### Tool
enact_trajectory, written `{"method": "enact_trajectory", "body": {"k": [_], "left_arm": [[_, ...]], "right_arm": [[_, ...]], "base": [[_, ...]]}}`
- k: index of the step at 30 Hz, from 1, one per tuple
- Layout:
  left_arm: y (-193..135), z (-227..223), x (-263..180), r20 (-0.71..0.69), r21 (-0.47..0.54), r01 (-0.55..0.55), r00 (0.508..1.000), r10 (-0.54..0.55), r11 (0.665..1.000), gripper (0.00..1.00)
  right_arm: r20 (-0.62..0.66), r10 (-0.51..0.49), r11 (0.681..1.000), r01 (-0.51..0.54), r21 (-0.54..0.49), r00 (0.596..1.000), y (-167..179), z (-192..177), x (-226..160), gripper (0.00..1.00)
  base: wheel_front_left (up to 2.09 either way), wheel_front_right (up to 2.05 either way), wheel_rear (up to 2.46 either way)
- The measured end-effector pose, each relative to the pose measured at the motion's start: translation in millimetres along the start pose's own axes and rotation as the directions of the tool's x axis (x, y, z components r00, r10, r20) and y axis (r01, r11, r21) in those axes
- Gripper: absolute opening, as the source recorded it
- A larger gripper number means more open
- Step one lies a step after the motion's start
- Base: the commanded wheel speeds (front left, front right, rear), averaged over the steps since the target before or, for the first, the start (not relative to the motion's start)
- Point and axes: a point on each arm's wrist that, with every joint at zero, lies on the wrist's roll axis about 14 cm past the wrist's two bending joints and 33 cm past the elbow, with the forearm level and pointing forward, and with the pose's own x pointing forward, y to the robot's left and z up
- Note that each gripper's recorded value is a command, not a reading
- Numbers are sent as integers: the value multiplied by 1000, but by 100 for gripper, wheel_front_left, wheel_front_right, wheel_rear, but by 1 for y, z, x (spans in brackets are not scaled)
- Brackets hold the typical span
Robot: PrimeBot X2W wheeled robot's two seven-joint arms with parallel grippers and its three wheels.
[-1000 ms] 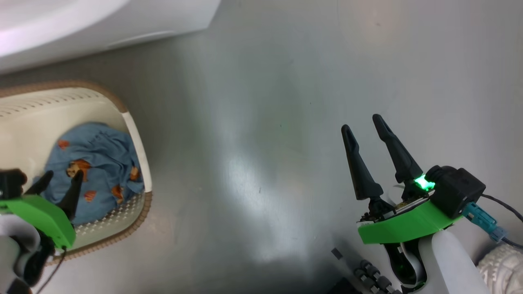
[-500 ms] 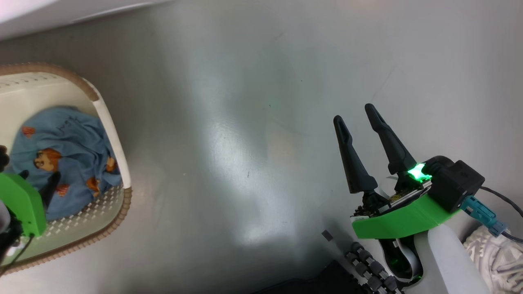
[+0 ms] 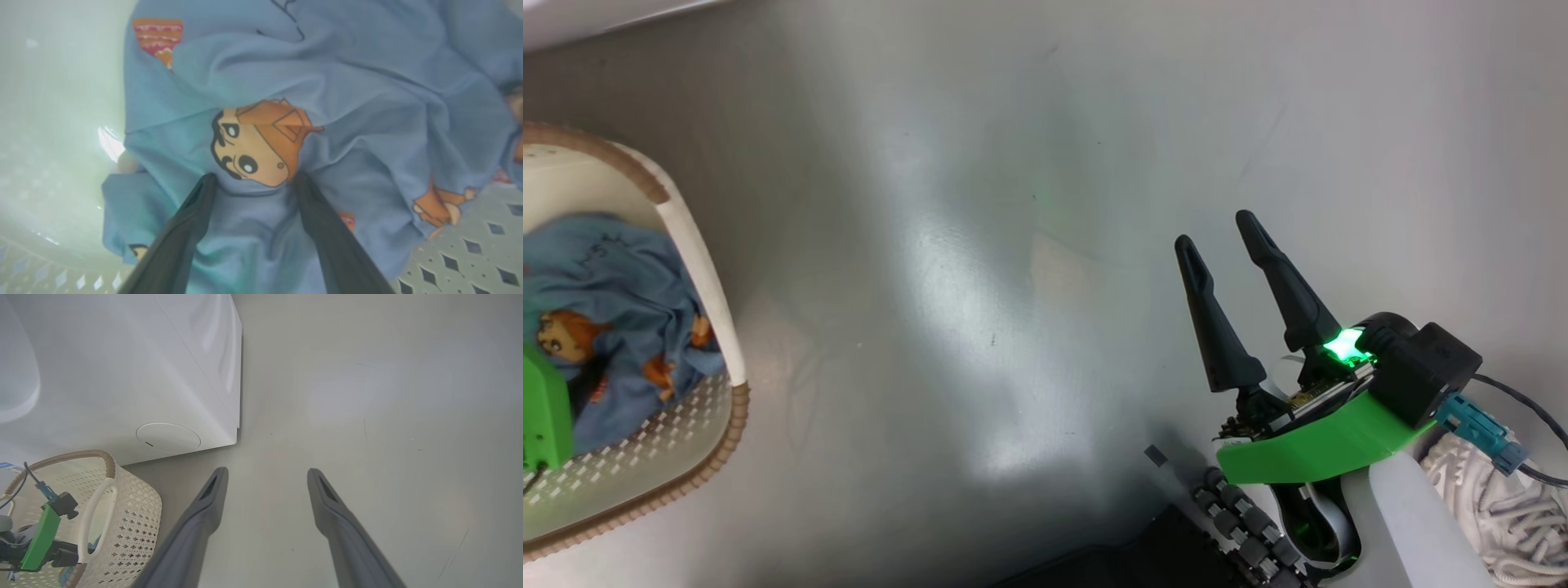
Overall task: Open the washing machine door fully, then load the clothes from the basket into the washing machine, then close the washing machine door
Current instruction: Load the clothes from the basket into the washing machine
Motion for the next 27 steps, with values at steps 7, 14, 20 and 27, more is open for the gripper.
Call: {"method": "enact_trajectory", "body": {"k": [7, 14, 20, 27], "left_arm": [[7, 4, 9, -62, -2, -20, 998, 20, 1000, 100], [-1, 10, 17, -64, 1, -18, 998, 18, 1000, 100], [-5, 15, 20, -9, -9, -16, 1000, 15, 1000, 0], [-6, 27, 15, 88, -38, -9, 996, 12, 999, 0]], "right_arm": [[-14, -3, 1000, 3, -4, 1000, -1, -4, -2, 100], [-21, -3, 1000, 3, -4, 1000, -1, -6, -3, 100], [-14, -5, 1000, 5, -5, 1000, -1, -4, -2, 100], [-2, -2, 1000, 2, -5, 1000, -1, -1, 0, 100]], "base": [[0, 0, 0], [0, 0, 0], [0, 0, 0], [0, 0, 0]]}}
